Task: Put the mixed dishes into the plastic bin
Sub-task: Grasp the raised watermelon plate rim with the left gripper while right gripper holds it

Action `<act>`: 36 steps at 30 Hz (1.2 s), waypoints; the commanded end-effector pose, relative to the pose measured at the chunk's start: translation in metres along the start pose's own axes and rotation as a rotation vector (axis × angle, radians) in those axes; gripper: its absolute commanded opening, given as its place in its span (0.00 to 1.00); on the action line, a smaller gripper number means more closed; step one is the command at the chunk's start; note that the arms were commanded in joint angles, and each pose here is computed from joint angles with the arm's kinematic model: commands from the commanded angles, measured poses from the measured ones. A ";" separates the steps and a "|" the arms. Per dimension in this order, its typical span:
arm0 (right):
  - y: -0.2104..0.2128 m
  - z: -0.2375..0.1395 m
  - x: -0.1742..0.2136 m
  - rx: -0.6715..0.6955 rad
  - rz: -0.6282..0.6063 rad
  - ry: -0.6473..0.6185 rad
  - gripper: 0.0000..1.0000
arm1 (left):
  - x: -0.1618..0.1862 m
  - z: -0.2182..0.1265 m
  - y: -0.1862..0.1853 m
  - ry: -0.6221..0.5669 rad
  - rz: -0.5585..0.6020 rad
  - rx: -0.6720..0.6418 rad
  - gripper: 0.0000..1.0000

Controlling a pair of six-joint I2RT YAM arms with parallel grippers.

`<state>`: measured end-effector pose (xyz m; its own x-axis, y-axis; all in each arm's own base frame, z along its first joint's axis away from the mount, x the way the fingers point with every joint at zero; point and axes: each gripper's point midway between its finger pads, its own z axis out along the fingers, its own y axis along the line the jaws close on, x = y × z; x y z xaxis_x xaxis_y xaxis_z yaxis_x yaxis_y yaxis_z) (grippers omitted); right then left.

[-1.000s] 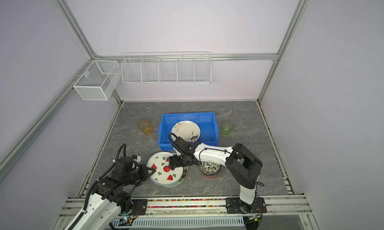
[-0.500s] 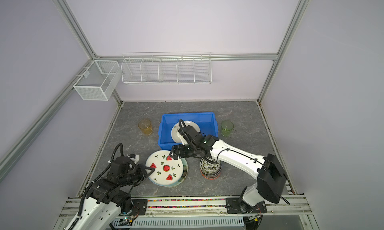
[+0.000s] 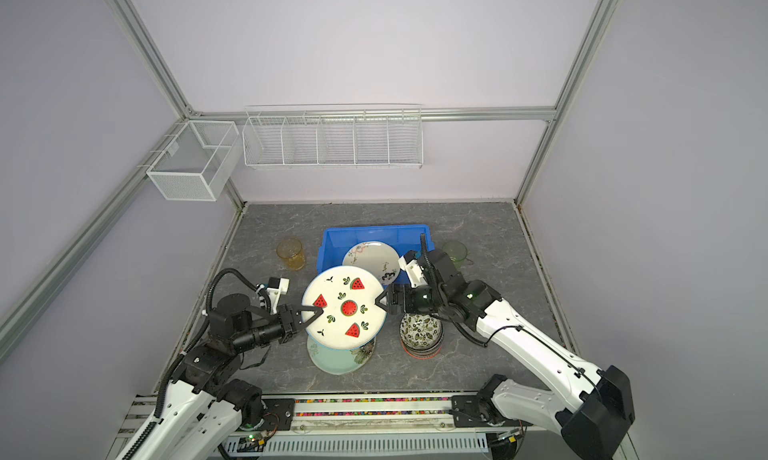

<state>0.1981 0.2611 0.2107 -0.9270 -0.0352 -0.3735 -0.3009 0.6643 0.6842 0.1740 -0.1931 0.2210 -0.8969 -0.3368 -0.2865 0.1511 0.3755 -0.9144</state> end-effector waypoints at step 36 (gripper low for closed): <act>0.029 -0.008 -0.030 -0.220 0.041 -0.101 0.15 | -0.028 0.032 -0.032 0.023 0.132 0.159 0.04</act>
<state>0.2205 0.2747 0.2345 -0.9243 0.0738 -0.3744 -0.2842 0.5216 0.8045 0.2011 -0.2204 0.2285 -0.9077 -0.2559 -0.3325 0.2505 0.3051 -0.9188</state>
